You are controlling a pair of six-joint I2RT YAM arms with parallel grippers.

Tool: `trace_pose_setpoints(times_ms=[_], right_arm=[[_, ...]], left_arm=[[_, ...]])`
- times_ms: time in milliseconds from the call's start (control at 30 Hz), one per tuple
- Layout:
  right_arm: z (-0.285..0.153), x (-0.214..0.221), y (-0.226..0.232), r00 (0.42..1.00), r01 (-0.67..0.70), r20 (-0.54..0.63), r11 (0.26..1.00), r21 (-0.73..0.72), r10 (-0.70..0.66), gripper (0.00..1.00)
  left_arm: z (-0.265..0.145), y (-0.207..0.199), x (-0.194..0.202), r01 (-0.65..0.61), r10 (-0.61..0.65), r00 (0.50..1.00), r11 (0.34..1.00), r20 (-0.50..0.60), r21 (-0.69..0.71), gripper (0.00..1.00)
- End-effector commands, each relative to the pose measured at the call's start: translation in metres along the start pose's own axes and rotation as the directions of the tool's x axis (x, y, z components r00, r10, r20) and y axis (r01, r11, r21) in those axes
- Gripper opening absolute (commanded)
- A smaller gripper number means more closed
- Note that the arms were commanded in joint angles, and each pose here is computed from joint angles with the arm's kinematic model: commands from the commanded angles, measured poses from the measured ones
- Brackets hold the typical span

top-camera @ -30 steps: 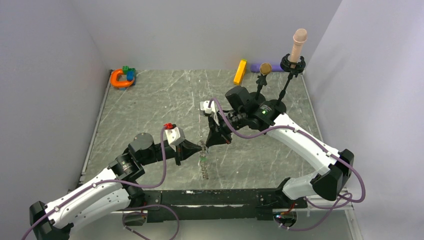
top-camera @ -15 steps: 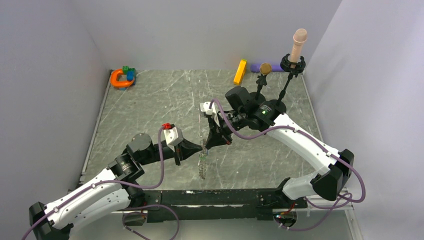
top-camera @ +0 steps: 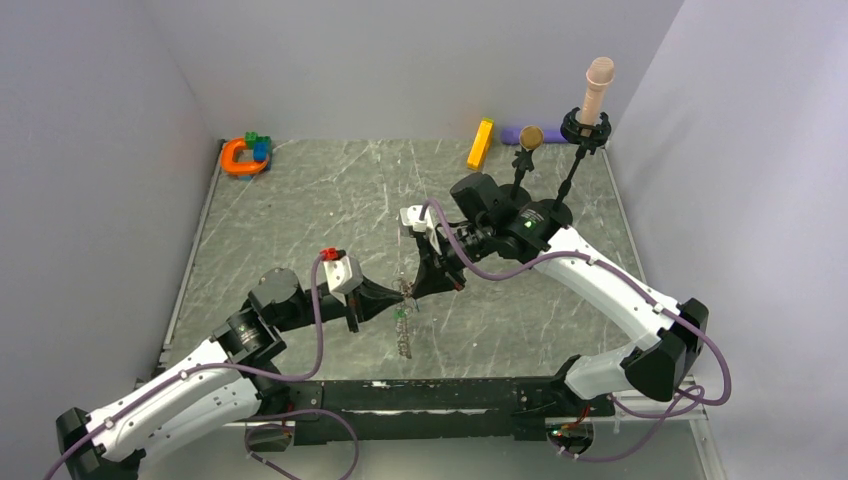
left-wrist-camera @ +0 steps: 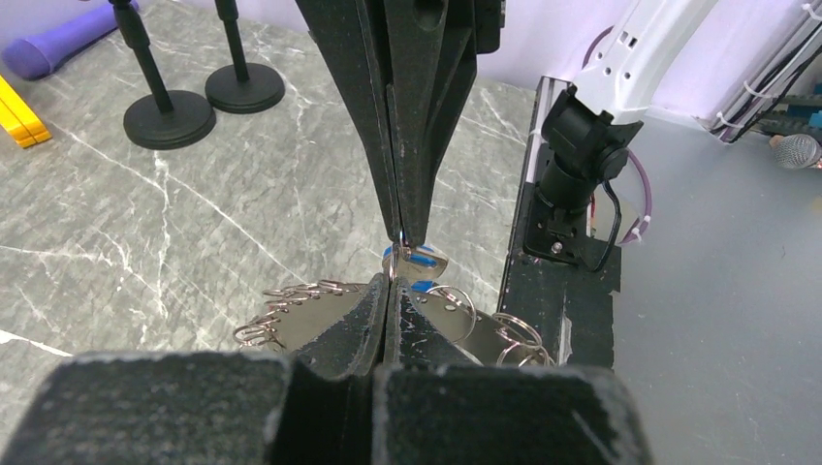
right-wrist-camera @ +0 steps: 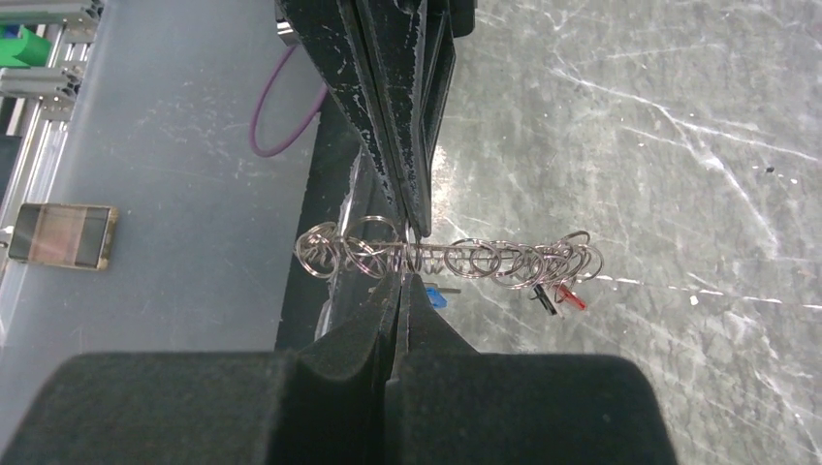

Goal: Put the keys on the keyring

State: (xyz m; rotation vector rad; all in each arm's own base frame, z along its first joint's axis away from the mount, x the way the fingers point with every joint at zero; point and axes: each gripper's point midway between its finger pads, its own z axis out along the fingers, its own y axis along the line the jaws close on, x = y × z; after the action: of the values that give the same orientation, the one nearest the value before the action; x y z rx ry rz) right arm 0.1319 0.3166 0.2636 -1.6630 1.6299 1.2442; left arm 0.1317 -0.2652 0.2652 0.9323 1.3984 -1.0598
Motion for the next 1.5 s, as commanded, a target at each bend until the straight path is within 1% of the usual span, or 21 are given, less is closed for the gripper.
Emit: trace_pose_setpoints(times_ms=[0, 167, 467, 900, 1200, 1467], right_arm=[[-0.007, -0.021, 0.009, 0.996, 0.079, 0.045, 0.996, -0.028, -0.078, 0.00], [-0.009, -0.025, 0.011, 0.994, 0.098, 0.052, 0.994, -0.042, -0.096, 0.00], [-0.008, -0.023, 0.013, 0.994, 0.106, 0.048, 0.993, -0.061, -0.103, 0.00], [-0.005, -0.018, 0.008, 0.993, 0.110, 0.041, 0.993, -0.049, -0.108, 0.00], [-0.005, -0.018, 0.017, 0.993, 0.112, 0.056, 0.989, -0.095, -0.107, 0.00], [-0.003, -0.016, 0.018, 0.994, 0.105, 0.055, 0.989, -0.106, -0.099, 0.00]], left_arm=[[-0.002, -0.008, -0.017, -0.034, 0.031, 0.998, 0.999, 0.062, 0.039, 0.00], [-0.002, -0.008, -0.013, -0.029, 0.027, 0.999, 0.998, 0.047, 0.047, 0.00], [-0.006, -0.008, -0.014, -0.027, 0.024, 0.998, 0.998, 0.056, 0.051, 0.00], [-0.005, -0.020, -0.016, -0.025, 0.016, 0.997, 0.992, 0.077, 0.125, 0.00], [-0.005, -0.014, -0.017, -0.016, 0.008, 0.996, 0.996, 0.084, 0.092, 0.00], [-0.005, -0.014, -0.021, -0.011, 0.001, 0.995, 0.995, 0.104, 0.096, 0.00]])
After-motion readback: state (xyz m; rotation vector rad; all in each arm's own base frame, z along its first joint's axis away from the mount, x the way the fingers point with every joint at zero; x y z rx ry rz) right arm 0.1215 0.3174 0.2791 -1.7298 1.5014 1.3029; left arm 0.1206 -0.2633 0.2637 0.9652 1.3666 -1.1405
